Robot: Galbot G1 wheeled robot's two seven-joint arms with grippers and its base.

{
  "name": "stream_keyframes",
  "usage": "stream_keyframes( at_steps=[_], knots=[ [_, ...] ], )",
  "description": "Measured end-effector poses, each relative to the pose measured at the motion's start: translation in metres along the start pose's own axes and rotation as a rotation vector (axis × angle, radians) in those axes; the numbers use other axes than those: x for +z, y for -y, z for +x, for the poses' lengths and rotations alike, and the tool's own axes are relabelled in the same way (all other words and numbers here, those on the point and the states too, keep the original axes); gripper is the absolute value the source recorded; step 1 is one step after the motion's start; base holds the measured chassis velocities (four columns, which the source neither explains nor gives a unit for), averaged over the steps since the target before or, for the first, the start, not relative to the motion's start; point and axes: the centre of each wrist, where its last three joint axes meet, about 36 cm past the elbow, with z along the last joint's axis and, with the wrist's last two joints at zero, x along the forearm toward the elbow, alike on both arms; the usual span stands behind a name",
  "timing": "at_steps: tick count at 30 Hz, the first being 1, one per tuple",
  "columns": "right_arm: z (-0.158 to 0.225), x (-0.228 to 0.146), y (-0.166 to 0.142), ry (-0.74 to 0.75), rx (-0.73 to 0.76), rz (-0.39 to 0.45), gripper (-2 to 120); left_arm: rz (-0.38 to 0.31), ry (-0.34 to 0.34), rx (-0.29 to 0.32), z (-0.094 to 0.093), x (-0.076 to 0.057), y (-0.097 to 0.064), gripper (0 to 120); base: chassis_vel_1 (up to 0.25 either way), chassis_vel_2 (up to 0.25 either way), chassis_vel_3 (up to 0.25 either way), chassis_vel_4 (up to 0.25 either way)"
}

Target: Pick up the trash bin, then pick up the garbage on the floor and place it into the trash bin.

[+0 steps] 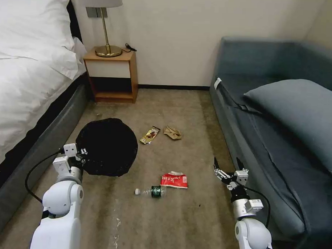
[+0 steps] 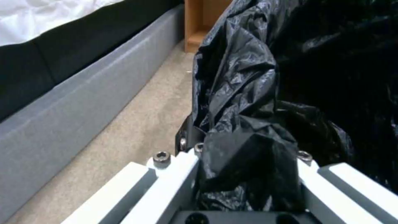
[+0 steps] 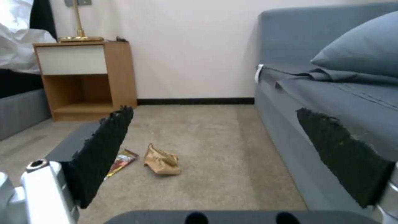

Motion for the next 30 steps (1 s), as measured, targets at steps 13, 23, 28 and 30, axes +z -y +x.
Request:
stream_keyframes(
  at_steps=[13, 23, 28, 30],
  knots=[
    [-0.002, 0.001, -0.002, 0.002, 0.014, 0.002, 100, 0.0, -0.001, 0.001, 0.001, 0.0, 0.0, 1, -0.085, 0.083, 0.089, -0.083],
    [-0.009, 0.002, -0.007, 0.05, 0.051, -0.003, 100, -0.001, -0.006, 0.0, 0.001, 0.002, -0.001, 1, -0.013, 0.014, 0.011, -0.011],
    [-0.015, 0.001, -0.008, 0.063, 0.028, 0.018, 100, -0.002, -0.006, -0.001, 0.002, 0.002, -0.002, 1, 0.0, 0.0, 0.0, 0.0],
    [-0.016, 0.001, -0.008, 0.063, 0.013, 0.029, 100, -0.002, -0.005, -0.001, 0.002, 0.002, -0.003, 1, 0.0, 0.0, 0.0, 0.0]
  ],
)
